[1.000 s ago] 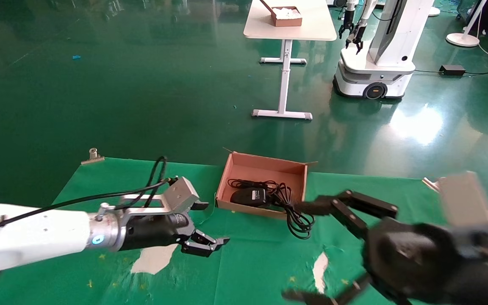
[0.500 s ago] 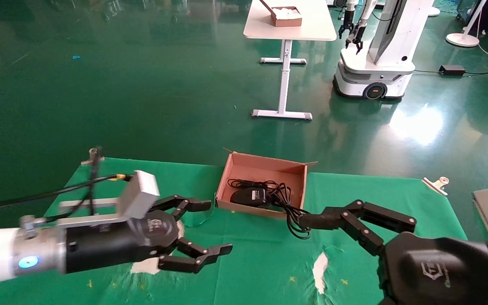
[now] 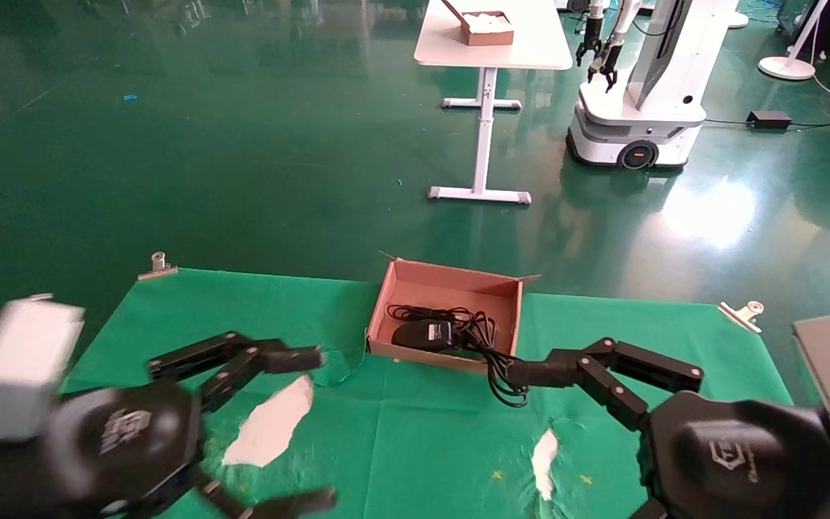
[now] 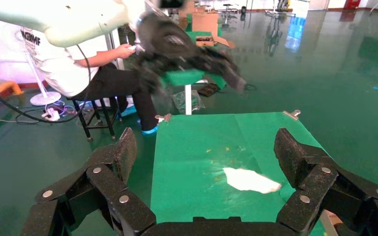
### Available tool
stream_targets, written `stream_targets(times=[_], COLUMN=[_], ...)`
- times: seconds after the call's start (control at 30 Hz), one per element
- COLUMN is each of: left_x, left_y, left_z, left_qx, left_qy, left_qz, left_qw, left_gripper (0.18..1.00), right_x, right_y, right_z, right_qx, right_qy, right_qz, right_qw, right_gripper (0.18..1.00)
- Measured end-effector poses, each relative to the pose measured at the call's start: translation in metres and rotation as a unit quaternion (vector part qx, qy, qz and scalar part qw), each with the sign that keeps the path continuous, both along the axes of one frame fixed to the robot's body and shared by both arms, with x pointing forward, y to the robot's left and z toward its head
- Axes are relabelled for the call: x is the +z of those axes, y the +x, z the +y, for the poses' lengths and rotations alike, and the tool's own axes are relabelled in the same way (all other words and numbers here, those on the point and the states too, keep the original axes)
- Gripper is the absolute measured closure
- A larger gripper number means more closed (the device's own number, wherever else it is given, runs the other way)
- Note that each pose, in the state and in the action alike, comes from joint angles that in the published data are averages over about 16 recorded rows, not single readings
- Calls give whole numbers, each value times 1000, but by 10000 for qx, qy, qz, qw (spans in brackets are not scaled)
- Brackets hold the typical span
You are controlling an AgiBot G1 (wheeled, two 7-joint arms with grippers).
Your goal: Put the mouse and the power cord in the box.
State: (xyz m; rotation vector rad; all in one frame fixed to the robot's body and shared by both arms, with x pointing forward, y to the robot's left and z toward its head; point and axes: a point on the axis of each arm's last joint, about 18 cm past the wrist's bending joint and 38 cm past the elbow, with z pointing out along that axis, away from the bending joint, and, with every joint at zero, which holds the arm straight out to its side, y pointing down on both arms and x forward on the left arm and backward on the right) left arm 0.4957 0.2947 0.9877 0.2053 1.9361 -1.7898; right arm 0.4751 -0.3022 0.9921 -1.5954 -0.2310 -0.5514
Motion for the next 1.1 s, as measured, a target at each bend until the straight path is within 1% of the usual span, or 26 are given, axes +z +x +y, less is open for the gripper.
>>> stream_targets(times=[0.13, 0.3, 0.4, 1.1], left_x=[4, 6, 7, 5], left_y=[-19, -29, -31, -21], left_z=[5, 7, 8, 5], left_qx=[-198, -308, -328, -214], left_qy=[12, 28, 31, 14], left_qz=[-155, -243, -259, -172], left_qw=[9997, 9992, 9991, 9996], left_gripper=[184, 184, 184, 184], right_x=[0, 0, 0, 0], right_y=[0, 0, 0, 0], right_z=[0, 0, 0, 0], right_qx=[2, 4, 4, -3], right_qy=[0, 0, 0, 1], right_qz=[0, 0, 0, 2], right_qw=[10000, 10000, 10000, 10000], right_gripper=[178, 178, 178, 178])
